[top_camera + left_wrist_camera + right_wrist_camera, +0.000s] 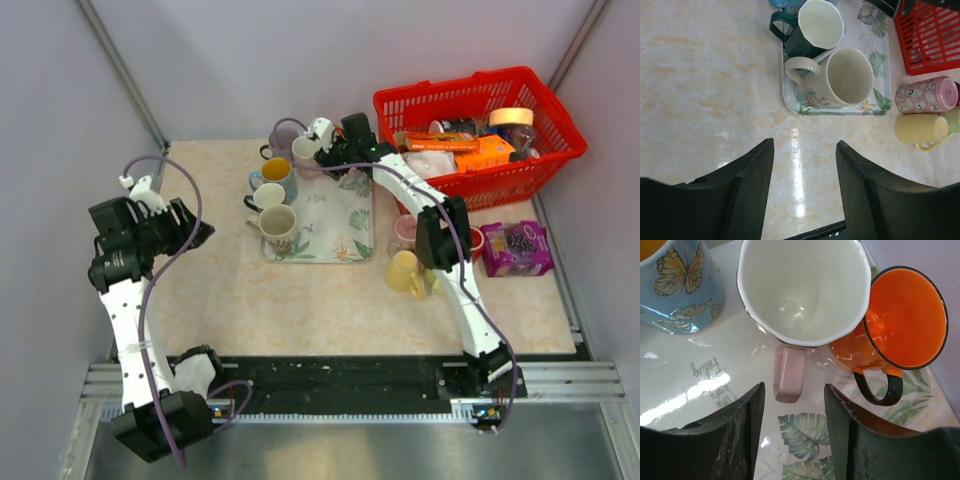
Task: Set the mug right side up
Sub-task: Pick up the cup from the tray.
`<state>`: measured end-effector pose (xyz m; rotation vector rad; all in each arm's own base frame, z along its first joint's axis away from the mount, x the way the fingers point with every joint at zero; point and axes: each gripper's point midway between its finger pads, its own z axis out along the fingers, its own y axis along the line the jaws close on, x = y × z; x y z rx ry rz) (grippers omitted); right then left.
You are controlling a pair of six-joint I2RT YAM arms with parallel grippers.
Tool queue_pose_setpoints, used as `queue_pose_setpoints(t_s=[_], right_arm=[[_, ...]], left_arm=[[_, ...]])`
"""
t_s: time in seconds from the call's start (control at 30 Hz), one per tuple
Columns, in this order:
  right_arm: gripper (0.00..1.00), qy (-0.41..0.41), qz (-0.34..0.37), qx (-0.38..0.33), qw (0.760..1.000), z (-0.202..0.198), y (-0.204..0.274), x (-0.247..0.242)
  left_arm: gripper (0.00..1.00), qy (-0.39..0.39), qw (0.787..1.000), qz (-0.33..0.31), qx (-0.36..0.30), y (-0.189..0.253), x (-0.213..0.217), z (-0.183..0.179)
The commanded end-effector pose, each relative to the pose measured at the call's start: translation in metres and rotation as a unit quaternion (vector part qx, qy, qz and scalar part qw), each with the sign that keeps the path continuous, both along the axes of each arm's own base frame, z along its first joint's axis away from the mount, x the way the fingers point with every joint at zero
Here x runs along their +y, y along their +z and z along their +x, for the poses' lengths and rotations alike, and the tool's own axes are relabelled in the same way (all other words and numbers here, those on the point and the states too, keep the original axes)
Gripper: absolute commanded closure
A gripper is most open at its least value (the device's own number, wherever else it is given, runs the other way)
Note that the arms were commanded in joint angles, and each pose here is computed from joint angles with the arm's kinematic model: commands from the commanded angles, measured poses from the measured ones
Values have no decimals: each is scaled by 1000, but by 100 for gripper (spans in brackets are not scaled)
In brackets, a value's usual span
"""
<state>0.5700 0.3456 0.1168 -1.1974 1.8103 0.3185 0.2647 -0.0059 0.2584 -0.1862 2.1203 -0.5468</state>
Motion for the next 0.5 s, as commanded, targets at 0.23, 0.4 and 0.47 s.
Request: queue_pose_setpoints(t_s=[0.23,0.4,0.47], right_arm=[[48,-16,47,-20,999,-15,68,-6],[45,28,75,-23,997,-46,107,-3],[42,41,87,-31,995,-62,124,-4]], left_arm=[[43,-8,999,-24,-39,13,-8,2],[43,-11,998,-29,-49,14,-12,0],[43,-15,998,-28,-54,13,-14,-2]])
